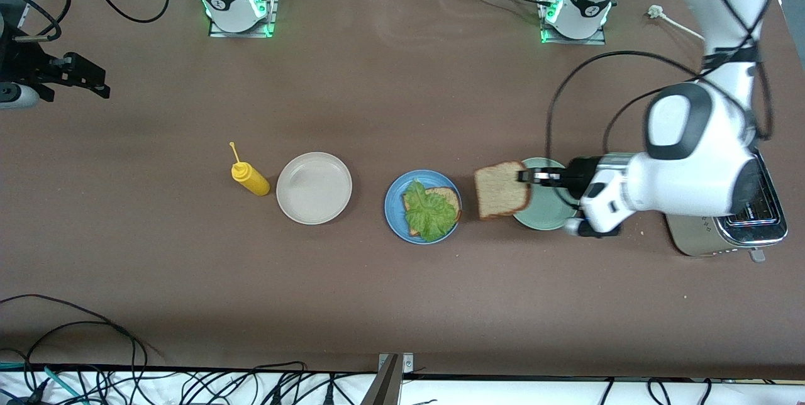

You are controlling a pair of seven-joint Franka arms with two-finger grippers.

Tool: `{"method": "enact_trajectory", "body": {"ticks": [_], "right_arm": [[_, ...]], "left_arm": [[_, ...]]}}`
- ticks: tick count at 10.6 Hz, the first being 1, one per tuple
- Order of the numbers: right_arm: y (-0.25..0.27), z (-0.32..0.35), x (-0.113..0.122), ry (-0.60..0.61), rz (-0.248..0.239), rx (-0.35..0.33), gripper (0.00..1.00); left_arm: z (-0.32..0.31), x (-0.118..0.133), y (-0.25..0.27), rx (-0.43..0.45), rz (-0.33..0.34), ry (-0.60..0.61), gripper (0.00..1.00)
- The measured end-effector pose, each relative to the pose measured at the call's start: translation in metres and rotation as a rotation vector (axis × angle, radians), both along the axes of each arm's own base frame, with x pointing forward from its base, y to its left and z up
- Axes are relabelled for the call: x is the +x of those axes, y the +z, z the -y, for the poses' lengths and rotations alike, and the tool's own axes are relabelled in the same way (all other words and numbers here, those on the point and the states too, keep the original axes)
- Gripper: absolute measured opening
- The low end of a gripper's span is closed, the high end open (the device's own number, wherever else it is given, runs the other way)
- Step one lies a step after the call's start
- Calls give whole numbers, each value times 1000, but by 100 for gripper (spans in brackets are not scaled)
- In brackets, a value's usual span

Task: Make sandwich in blue plate with both arms
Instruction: 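Carry the toast with the left gripper over the blue plate, then lower the toast onto the lettuce and open the left gripper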

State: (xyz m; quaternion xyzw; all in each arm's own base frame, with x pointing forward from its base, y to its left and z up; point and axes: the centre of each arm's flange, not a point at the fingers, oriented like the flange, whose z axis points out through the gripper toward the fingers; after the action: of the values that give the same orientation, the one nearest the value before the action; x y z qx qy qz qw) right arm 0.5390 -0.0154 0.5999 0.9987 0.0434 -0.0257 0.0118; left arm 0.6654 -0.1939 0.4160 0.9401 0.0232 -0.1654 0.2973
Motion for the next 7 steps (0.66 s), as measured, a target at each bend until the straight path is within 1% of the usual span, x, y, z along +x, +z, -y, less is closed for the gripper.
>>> {"method": "enact_trajectory", "body": {"ticks": [1, 2, 3, 5, 7], "right_arm": [[-1, 1, -1, -7, -7, -15, 100], [-1, 1, -1, -11, -13, -20, 100], [-1, 1, -1, -12, -13, -23, 100], [1, 6, -1, -24, -9, -13, 100], [7, 8, 0, -30, 4, -6, 100]], "left_arm": [[31, -1, -17, -31, -40, 38, 8], [58, -3, -39, -43, -75, 67, 8], [85, -6, -62, -37, -88, 86, 8], [132, -11, -98, -14, -50, 124, 8], [156, -17, -117, 4, -46, 150, 8]]}}
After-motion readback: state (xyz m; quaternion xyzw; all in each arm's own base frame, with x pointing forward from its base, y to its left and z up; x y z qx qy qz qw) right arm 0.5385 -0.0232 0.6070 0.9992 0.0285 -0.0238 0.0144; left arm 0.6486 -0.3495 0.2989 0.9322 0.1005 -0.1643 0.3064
